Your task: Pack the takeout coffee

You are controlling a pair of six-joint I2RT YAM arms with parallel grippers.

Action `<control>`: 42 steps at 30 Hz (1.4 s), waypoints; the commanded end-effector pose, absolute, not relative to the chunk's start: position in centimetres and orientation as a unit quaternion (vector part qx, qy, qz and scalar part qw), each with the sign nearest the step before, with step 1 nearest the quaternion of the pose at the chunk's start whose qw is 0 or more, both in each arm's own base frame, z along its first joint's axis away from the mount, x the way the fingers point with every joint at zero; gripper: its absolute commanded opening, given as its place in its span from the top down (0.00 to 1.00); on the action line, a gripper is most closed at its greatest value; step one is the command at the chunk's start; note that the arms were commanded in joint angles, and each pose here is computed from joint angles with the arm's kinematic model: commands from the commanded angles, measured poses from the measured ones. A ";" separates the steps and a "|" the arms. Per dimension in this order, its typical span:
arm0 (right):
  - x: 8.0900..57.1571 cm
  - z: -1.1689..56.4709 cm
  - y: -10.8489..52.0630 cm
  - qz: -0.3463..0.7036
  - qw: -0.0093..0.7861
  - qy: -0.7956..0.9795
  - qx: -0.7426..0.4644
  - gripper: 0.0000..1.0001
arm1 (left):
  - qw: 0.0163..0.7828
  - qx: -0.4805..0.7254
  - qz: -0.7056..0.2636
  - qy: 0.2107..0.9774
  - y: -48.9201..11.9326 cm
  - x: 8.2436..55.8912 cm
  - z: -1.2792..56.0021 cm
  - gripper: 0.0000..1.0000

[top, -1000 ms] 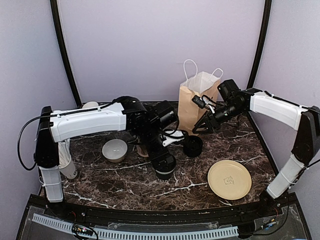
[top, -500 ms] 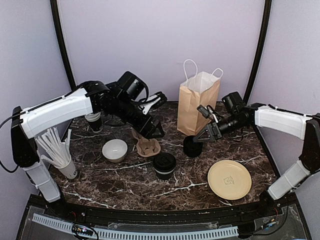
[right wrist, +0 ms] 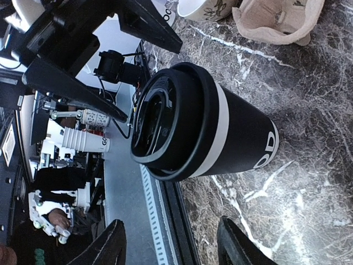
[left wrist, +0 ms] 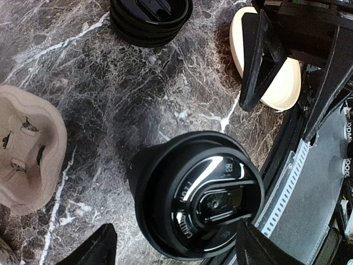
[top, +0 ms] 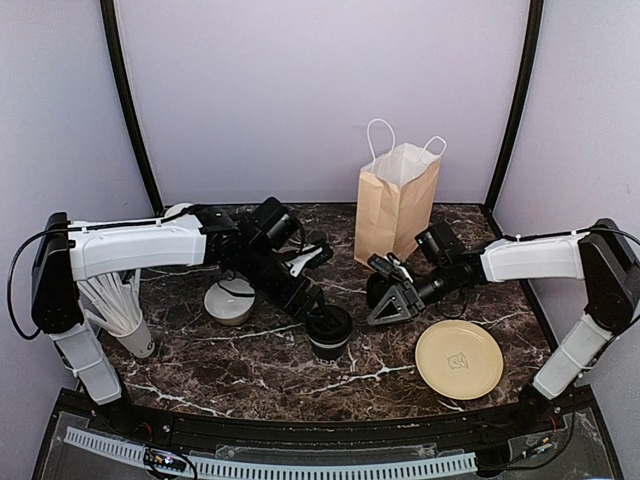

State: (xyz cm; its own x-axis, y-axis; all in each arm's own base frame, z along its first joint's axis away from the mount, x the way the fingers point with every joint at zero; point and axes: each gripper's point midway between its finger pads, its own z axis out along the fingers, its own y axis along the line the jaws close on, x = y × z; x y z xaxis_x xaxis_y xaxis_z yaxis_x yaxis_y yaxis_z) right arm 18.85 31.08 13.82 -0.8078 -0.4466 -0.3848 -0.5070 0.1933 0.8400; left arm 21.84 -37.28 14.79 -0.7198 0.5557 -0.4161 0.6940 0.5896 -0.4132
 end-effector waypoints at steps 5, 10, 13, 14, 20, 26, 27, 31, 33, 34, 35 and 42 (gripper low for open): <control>18.1 13.6 34.2 0.563 -0.003 0.750 -0.347 0.53 | 0.127 0.335 -0.311 0.881 -37.9 21.8 14.5 0.31; 18.7 13.1 34.9 0.565 -0.021 0.750 -0.344 0.58 | 0.111 0.332 -0.326 0.878 -38.1 21.2 14.0 0.42; 18.8 12.8 35.2 0.570 -0.033 0.748 -0.339 0.58 | 0.103 0.331 -0.328 0.879 -38.1 20.9 13.5 0.47; 18.8 12.7 35.2 0.571 -0.036 0.747 -0.338 0.58 | 0.099 0.330 -0.328 0.880 -38.0 20.7 13.2 0.48; 19.2 11.8 35.4 0.560 -0.038 0.757 -0.334 0.59 | 0.085 0.324 -0.329 0.883 -37.7 20.2 12.2 0.55; 20.1 9.6 35.1 0.518 -0.036 0.788 -0.331 0.62 | 0.069 0.320 -0.315 0.891 -36.9 19.7 10.5 0.58; 20.3 9.0 35.0 0.508 -0.037 0.795 -0.329 0.63 | 0.065 0.320 -0.313 0.892 -36.7 19.5 10.1 0.59; 21.4 6.3 34.5 0.457 -0.039 0.827 -0.326 0.65 | 0.061 0.317 -0.308 0.895 -36.1 19.2 9.1 0.59; 22.1 4.9 34.3 0.429 -0.040 0.842 -0.326 0.69 | 0.058 0.316 -0.307 0.896 -35.8 19.0 8.7 0.59; 22.6 4.3 34.1 0.411 -0.036 0.849 -0.331 0.72 | 0.058 0.314 -0.307 0.897 -35.7 18.9 8.6 0.60; 23.2 3.6 34.0 0.394 -0.032 0.856 -0.334 0.74 | 0.054 0.313 -0.304 0.898 -35.5 18.8 8.3 0.60; 27.8 6.1 33.7 0.422 -0.008 0.845 -0.328 0.77 | 0.056 0.302 -0.296 0.905 -34.7 18.6 8.0 0.59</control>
State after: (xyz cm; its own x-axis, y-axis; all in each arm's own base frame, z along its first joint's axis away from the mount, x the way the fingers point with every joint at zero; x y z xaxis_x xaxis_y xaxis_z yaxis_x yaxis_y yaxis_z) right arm 20.90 35.12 10.86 -0.7909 -0.5958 -0.1397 -0.3650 0.2759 0.8892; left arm 22.22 -37.38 12.57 -0.7876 0.4190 -0.4518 0.6146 0.5865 -0.5275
